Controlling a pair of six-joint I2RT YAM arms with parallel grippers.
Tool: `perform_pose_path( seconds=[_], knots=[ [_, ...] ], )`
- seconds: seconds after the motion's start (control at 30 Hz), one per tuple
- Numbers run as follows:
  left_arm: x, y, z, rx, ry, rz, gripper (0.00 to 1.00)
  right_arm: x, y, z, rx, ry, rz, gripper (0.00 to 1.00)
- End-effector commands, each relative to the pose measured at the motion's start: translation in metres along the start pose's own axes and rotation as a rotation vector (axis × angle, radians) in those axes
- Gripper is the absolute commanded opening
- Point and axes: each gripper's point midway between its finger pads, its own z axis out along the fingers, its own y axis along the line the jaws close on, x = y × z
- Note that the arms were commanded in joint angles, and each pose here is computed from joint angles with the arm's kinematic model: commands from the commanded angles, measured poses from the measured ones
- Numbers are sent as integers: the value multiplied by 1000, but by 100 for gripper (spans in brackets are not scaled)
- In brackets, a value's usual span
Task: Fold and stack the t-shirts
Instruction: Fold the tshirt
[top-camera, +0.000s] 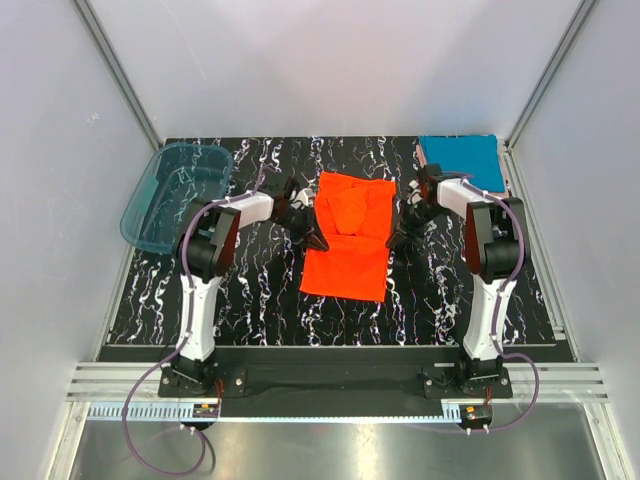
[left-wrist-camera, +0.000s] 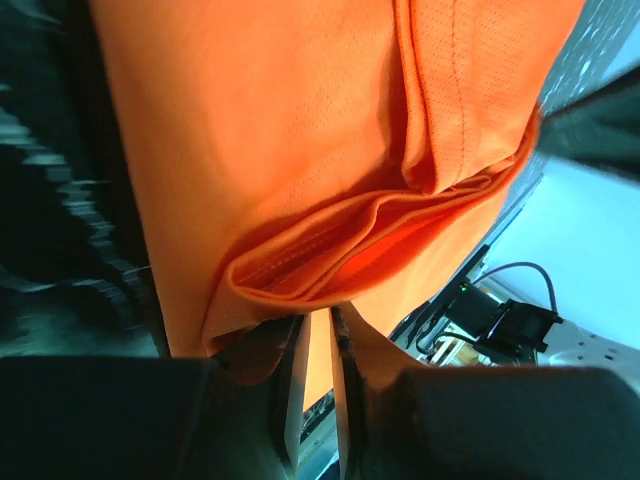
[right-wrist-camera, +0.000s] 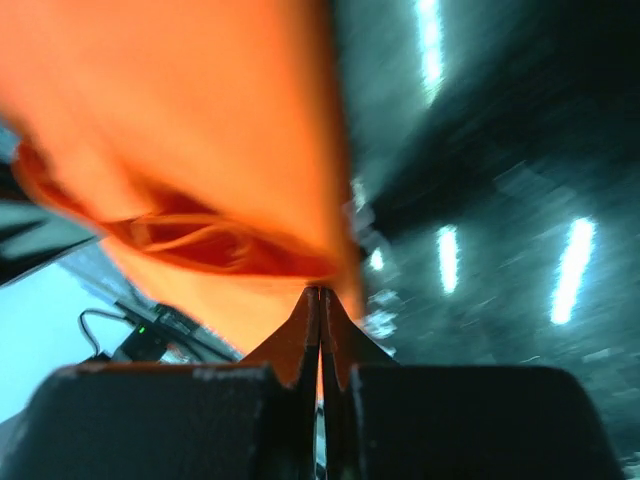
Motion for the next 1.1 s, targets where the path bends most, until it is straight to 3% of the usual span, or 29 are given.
perform_pose_path(
  seconds=[0.0,0.13,0.4,0.57,0.8,1.07],
  knots=[
    [-11,-2,-6,5,-24,75,19,-20,-23,6,61,-12,-41,0],
    [7,17,-9,-56,-4,99,20,-22,-29,8,90,-14,-38,0],
    [26,-11,-37,-30,-50,181,31,-7,-28,-25,149,-49,-47,5],
    [23,-37,-91,-118,-237,323,44,28,-21,-48,132,-73,-46,28],
    [44,-39,-124,-173,-316,380,46,89,-10,-39,100,-25,-64,50],
    [98,11,-118,-224,-281,281,50,114,15,-35,13,-31,-73,58]
  ],
)
